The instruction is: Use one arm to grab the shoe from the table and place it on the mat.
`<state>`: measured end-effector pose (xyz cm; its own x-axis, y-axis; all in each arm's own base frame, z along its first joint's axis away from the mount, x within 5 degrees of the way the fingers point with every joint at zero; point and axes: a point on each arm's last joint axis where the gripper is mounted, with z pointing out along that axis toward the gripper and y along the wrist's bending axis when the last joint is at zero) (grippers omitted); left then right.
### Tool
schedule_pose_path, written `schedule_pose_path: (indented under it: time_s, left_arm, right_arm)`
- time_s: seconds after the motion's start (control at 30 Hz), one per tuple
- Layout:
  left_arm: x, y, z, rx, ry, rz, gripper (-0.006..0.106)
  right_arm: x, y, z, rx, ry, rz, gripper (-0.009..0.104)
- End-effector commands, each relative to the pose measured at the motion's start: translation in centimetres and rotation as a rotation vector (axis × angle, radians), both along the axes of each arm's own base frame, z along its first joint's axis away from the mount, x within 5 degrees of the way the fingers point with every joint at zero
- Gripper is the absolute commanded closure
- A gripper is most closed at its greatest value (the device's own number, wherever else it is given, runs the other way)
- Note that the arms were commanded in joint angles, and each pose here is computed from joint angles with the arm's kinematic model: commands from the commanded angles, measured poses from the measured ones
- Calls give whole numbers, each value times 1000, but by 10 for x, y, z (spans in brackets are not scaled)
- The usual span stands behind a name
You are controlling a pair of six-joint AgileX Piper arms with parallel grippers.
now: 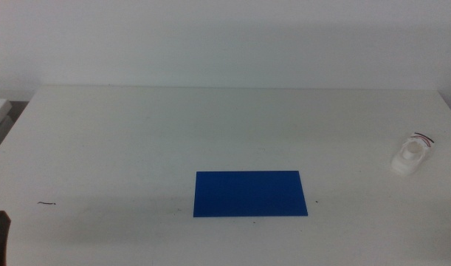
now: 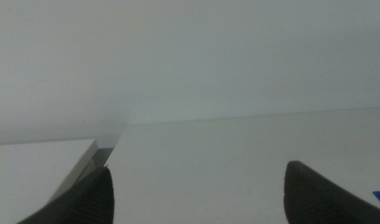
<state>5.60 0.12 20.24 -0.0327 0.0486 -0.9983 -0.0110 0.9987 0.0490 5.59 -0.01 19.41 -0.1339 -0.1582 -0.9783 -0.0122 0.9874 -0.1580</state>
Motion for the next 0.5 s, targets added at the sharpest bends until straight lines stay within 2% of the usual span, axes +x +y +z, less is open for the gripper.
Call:
schedule_pose_path:
  time_s: [0.0, 0.3, 0.47]
  left_arm:
    - [0, 0, 0, -7, -6, -1, 7]
    - [0, 0, 0, -7, -6, -1, 7]
    - [0, 0, 0, -7, -6, -1, 7]
  right_arm:
    - [0, 0, 0, -1, -10, 1, 4]
    - [0, 2, 0, 81, -15, 8, 4]
    - [-5, 4, 9, 80, 84, 27, 4]
